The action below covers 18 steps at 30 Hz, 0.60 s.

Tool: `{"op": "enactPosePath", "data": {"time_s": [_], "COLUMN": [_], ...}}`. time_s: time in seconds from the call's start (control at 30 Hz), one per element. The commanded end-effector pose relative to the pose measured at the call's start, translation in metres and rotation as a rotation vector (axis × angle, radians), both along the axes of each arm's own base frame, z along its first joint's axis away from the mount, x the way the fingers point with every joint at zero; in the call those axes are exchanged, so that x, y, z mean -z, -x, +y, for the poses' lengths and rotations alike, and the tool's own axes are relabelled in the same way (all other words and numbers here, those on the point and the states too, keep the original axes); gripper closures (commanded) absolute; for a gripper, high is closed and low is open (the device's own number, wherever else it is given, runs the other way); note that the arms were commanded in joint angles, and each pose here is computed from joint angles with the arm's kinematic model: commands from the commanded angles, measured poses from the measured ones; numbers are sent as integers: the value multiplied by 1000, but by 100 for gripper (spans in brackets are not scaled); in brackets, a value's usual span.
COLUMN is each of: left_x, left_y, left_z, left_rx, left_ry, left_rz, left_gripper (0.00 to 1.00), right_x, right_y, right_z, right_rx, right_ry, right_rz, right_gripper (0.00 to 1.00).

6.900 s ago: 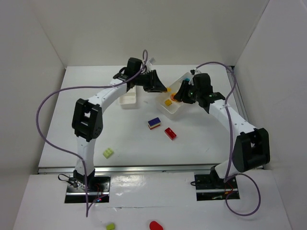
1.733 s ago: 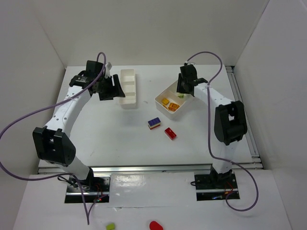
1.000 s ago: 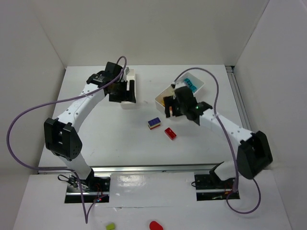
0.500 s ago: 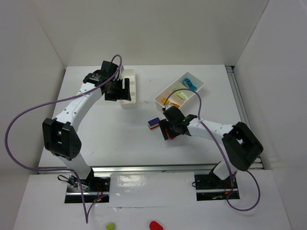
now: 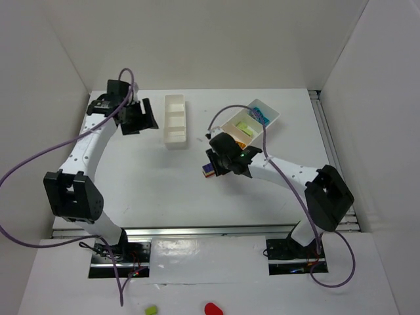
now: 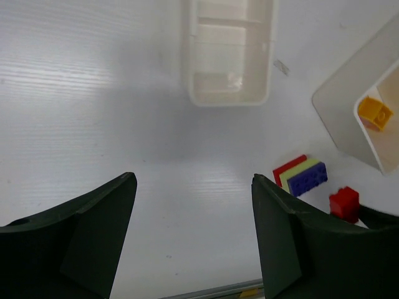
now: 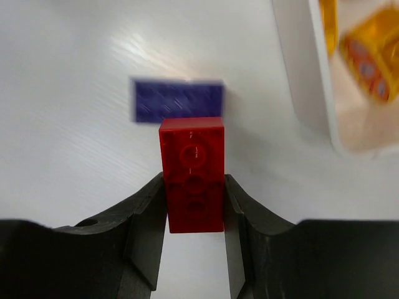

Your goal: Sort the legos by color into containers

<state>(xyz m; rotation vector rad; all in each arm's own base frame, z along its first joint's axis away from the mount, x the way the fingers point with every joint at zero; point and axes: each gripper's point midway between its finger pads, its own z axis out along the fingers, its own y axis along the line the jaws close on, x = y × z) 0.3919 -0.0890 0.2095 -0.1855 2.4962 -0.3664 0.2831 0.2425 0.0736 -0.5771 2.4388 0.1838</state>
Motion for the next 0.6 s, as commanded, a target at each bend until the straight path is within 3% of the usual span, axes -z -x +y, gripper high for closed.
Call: {"op": "enactPosePath", "data": {"time_s": [0.0, 0.07, 0.1, 0.17, 0.23, 0.27, 0.33, 0.37, 0.43, 0.57], "left_x": [-16, -8, -10, -15, -13, -17, -15, -19, -17, -15], "left_y": [-1, 2, 4, 9, 15, 16, 21, 22, 27, 30], "left_z": [35, 57, 63, 74, 79, 81, 83, 81, 84, 84], "left_rx": [-122, -216, -243, -296, -322, -335, -340, -322, -321, -304], "left_ry": [61, 47, 48, 66, 74, 92, 100, 104, 95, 80], "left_rz": [-42, -20, -27, -35, -29, -36, -30, -41, -33, -24], "left_gripper": [17, 17, 17, 17, 15, 15, 15, 15, 15, 15], "right_x": [-82, -72, -92, -74, -97, -75, -97, -73, -91, -77], "right_y": [-34, -49, -66, -85, -111, -122, -144, -152, -169, -188], "right_z": [44, 63, 79, 100, 126, 136, 161, 168, 186, 200], "right_rx": [-19, -35, -42, -67, -73, -84, -99, -108, -106, -92], "right_ry": [-139, -129, -168, -141, -183, -153, -202, -170, -210, -210], "right_rz": [-169, -154, -204, -188, -243, -225, -280, -257, -300, -319], "right_gripper": [82, 82, 82, 82, 82, 82, 82, 82, 80, 75]}}
